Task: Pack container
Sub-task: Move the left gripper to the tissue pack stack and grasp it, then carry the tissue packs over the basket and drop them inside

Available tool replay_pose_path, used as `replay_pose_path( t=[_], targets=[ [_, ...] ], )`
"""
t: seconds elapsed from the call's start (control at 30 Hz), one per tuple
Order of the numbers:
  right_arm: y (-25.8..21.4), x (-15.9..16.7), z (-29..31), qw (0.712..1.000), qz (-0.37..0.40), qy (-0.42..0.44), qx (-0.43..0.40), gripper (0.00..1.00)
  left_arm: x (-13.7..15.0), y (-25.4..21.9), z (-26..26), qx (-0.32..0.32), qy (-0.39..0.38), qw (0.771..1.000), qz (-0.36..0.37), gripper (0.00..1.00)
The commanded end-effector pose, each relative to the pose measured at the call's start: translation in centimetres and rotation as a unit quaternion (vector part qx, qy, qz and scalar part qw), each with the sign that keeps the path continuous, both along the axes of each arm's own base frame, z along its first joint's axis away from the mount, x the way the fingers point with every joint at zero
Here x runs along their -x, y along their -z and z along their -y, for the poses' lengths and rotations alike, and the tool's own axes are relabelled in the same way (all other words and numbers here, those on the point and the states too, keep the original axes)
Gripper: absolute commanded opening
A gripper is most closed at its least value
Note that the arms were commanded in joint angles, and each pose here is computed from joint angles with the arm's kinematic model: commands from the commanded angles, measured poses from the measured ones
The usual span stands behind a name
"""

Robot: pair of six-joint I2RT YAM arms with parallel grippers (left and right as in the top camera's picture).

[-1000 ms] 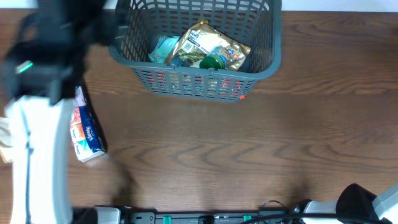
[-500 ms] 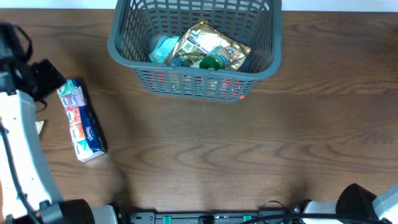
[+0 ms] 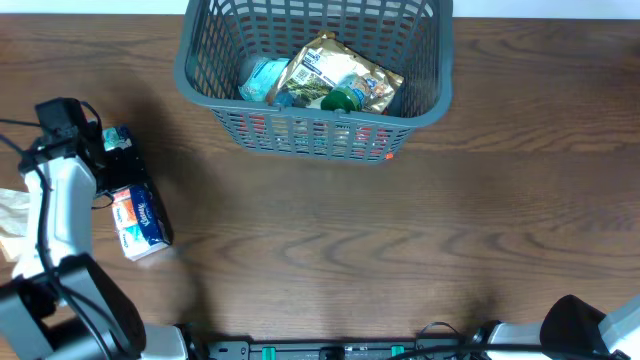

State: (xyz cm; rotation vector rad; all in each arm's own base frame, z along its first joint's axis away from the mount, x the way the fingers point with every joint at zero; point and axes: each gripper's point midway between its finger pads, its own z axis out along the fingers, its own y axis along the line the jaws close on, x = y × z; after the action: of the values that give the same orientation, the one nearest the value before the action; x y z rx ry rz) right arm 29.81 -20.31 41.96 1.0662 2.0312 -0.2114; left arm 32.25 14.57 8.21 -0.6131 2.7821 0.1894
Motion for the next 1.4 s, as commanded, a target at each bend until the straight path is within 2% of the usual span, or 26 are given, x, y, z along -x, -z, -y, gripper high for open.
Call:
replay_pose_path(
  t=[0.0, 0.2, 0.53, 0.7, 0.77, 0.83, 0.9, 0.93, 1.2, 1.37],
  targets=[
    [-0.1, 0.2, 0.0, 1.000, -0.001, -0.003, 0.004, 0.99, -0.4, 2.1, 0.1, 0.005, 0.043, 0.999, -0.021, 0.98],
    [-0.1, 0.2, 0.0, 1.000, -0.001, -0.003, 0.004, 0.99, -1.2, 5.8, 0.4, 0.027, 0.070, 0.996, -0.043, 0.99],
    [0.1, 0.4, -0.1, 1.000, -0.010, -0.008, 0.005, 0.99, -0.2, 10.0, 1.1, 0.058, 0.069, 0.992, -0.092, 0.98],
    [0.2, 0.5, -0.1, 1.000, -0.015, -0.011, 0.006, 0.99, 0.2, 9.0, 2.0, 0.083, 0.065, 0.990, -0.092, 0.50],
    [0.2, 0.5, -0.1, 1.000, -0.015, -0.011, 0.006, 0.99, -0.1, 7.8, 2.2, 0.091, 0.048, 0.991, -0.081, 0.46],
    [0.2, 0.5, -0.1, 1.000, -0.015, -0.011, 0.006, 0.99, -0.5, 6.0, 2.1, 0.092, 0.025, 0.993, -0.064, 0.35],
    [0.2, 0.5, -0.1, 1.000, -0.015, -0.011, 0.006, 0.99, -1.2, 3.2, 2.5, 0.100, 0.025, 0.994, -0.036, 0.10],
    [0.2, 0.5, -0.1, 1.000, -0.015, -0.011, 0.006, 0.99, -1.5, 1.9, 2.6, 0.101, 0.027, 0.994, -0.022, 0.06],
    [0.2, 0.5, -0.2, 1.000, -0.018, -0.018, 0.009, 0.99, -3.6, -15.0, 4.5, 0.052, 0.068, 0.986, 0.146, 0.06],
    [0.2, 0.5, -0.2, 1.000, -0.018, -0.018, 0.010, 0.99, -5.2, -24.9, 8.8, 0.005, 0.159, 0.953, 0.256, 0.05]
  ],
)
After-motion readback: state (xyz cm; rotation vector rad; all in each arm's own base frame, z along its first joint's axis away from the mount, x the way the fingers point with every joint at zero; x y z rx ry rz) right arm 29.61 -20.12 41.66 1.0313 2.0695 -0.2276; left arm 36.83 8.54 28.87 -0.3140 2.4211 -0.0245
